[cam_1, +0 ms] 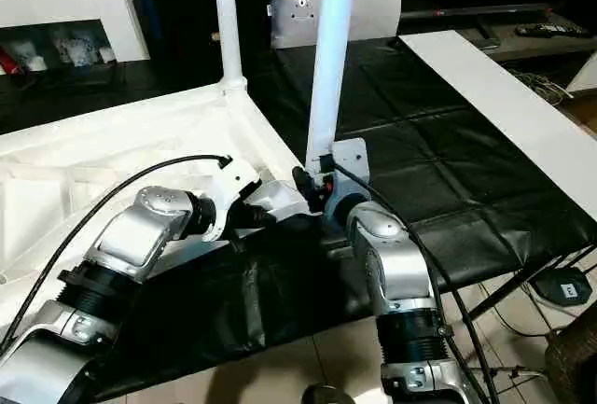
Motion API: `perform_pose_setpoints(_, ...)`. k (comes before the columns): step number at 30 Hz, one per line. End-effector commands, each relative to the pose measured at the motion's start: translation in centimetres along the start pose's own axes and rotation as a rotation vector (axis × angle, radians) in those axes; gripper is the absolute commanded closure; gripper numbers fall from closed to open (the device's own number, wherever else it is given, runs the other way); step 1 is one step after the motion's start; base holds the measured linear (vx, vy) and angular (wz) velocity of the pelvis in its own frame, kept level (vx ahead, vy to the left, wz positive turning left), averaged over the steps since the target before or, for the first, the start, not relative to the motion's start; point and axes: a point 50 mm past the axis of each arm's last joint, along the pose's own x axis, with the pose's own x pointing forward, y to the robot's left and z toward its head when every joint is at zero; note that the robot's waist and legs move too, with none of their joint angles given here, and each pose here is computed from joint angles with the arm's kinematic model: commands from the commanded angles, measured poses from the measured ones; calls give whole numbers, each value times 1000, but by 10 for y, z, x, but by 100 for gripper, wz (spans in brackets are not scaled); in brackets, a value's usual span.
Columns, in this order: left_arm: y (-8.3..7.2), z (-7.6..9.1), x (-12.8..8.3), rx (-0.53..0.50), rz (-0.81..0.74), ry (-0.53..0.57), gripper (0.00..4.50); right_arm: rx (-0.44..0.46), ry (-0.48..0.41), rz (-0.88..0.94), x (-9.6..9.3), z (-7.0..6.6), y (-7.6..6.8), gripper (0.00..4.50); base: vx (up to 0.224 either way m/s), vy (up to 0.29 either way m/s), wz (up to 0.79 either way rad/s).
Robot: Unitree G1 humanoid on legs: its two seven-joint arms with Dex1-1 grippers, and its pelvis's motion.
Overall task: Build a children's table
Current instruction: Rotate leg to tighten
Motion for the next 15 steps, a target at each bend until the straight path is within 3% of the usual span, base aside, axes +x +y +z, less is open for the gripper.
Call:
perform_pose_setpoints(1, -8, 20, 1, 76, -53, -81, 450, 6, -20, 199, 4, 0, 34, 115, 0, 0, 0)
perform_pose_setpoints(5, -6, 14, -5, 101, -90, -70, 450, -6, -50, 216, -4, 1, 23, 79, 0, 0, 0)
perform_pose_setpoints(8, -4, 5, -15, 169, -179, -53, 450, -45, -55, 294, -19, 2, 5, 41, 0, 0, 0)
perform_pose_setpoints(12, -1, -3, -24, 225, -255, -12, 450, -106, -18, 412, -34, 2, -11, 8, 0, 0, 0)
perform_pose_setpoints(15, -3, -6, -31, 276, -345, -6, 450, -149, 25, 525, -44, 1, -17, 8, 0, 0, 0)
